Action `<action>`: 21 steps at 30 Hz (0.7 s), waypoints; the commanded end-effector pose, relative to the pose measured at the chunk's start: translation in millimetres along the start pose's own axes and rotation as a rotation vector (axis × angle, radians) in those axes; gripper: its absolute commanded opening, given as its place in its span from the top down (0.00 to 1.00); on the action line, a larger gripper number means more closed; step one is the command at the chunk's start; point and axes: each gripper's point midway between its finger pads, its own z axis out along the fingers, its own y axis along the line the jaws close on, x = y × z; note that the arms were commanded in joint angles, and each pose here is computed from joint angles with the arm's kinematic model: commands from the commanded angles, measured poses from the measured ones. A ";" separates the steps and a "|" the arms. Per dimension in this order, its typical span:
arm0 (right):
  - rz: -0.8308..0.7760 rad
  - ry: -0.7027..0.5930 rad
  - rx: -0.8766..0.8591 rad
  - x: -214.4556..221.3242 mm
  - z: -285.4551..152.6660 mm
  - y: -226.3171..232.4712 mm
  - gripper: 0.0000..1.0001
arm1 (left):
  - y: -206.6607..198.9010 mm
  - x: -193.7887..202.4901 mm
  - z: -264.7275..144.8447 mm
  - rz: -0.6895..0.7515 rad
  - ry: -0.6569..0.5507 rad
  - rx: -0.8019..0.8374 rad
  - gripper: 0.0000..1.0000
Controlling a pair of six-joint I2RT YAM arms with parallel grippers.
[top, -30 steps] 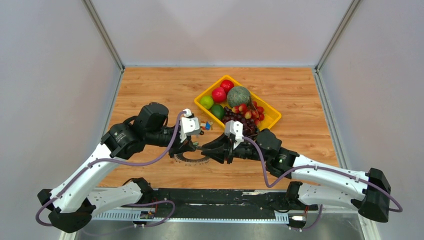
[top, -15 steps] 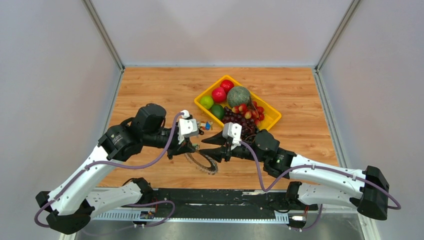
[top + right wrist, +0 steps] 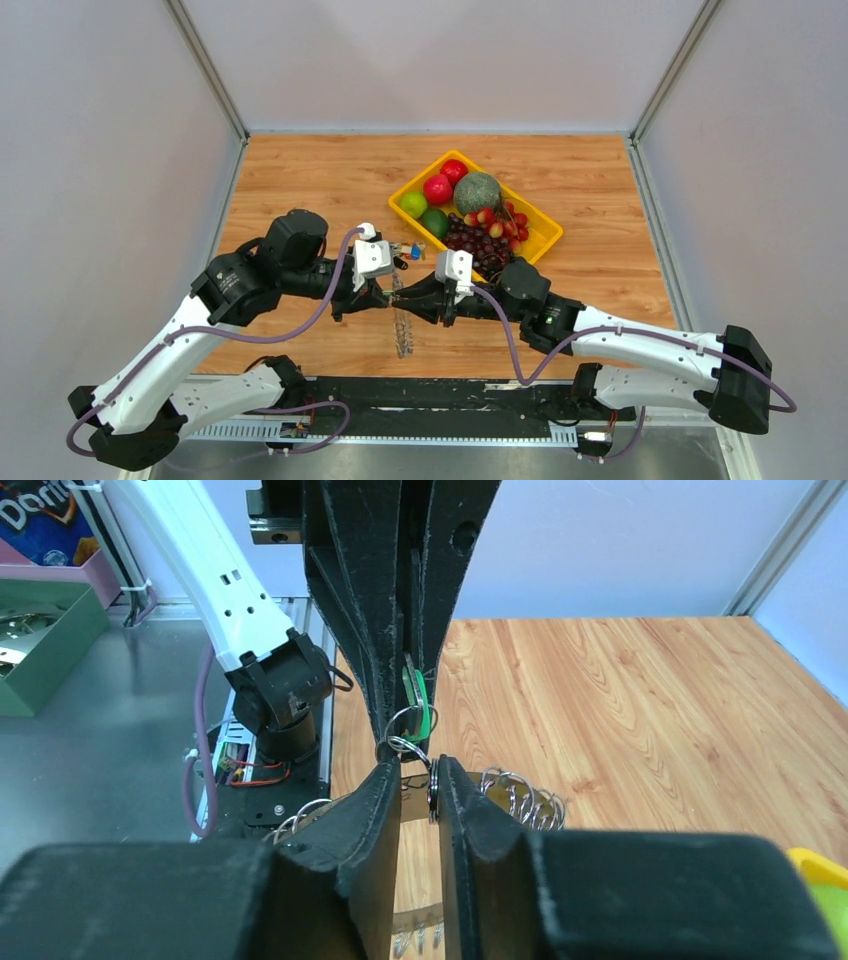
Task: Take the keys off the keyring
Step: Remove the key from the keyring.
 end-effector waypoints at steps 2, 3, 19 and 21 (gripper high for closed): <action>-0.007 -0.055 -0.078 -25.4 4.2 14.1 0.81 | -4.8 -26.7 -13.8 0.084 -0.096 -0.004 1.00; 0.000 -0.056 -0.079 -25.3 3.6 14.5 0.81 | -4.8 -27.6 -14.5 0.088 -0.100 -0.006 1.00; 0.048 -0.068 -0.153 -29.5 -12.8 33.9 1.00 | -2.2 -27.3 -17.0 0.092 -0.110 -0.033 1.00; 0.050 -0.065 -0.159 -30.0 -13.5 35.2 1.00 | -2.2 -26.7 -16.8 0.092 -0.110 -0.034 1.00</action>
